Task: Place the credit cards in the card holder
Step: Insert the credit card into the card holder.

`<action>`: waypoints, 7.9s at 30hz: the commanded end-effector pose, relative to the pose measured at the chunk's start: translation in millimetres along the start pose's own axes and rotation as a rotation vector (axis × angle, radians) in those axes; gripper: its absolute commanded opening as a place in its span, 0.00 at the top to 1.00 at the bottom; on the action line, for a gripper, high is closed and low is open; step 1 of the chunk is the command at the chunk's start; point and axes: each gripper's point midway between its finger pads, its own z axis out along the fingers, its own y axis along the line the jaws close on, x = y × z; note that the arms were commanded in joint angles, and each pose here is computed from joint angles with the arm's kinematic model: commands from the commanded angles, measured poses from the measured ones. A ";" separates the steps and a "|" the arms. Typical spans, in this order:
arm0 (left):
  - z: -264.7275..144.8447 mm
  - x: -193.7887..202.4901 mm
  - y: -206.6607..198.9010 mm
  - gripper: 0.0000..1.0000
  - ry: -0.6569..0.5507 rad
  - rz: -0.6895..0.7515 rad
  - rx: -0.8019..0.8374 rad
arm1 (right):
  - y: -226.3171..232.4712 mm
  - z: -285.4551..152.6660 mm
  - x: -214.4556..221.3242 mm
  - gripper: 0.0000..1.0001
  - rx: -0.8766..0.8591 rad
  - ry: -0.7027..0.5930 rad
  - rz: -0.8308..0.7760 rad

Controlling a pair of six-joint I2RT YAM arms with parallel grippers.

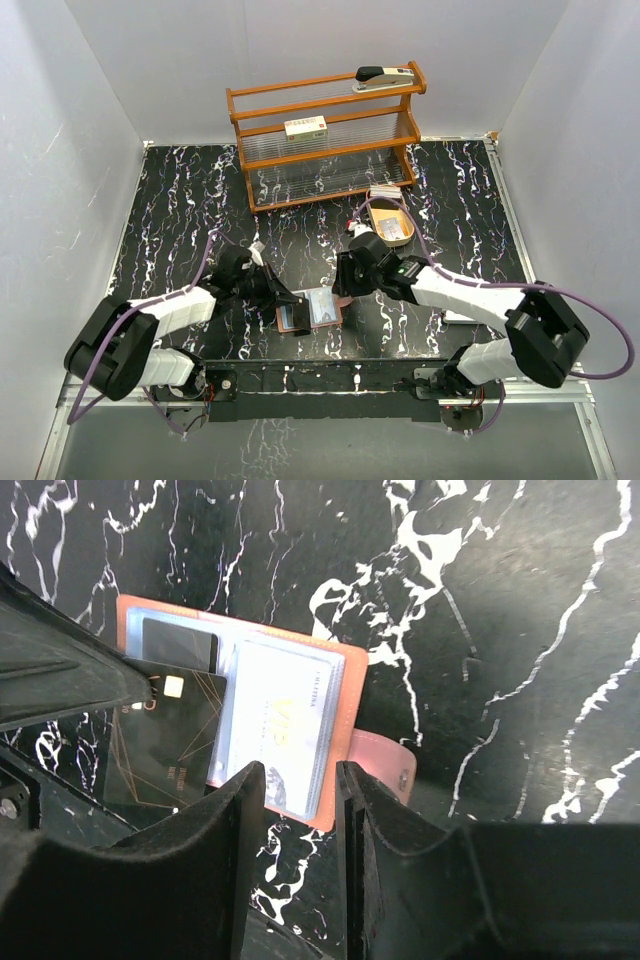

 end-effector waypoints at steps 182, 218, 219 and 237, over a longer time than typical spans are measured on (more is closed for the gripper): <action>30.5 -23.9 13.0 1.00 -0.089 0.175 0.026 | -25.2 43.2 59.4 0.99 0.090 0.124 -0.018; 13.7 -9.7 -2.0 0.48 -0.064 0.049 -0.022 | -34.6 -2.1 4.8 0.58 0.207 -0.063 -0.029; 13.6 -8.7 -2.1 0.47 -0.062 0.046 -0.016 | -34.7 0.0 5.7 0.58 0.204 -0.059 -0.032; 22.3 1.4 1.5 0.46 -0.032 -0.008 -0.021 | -31.2 25.6 23.6 0.79 0.120 -0.006 -0.028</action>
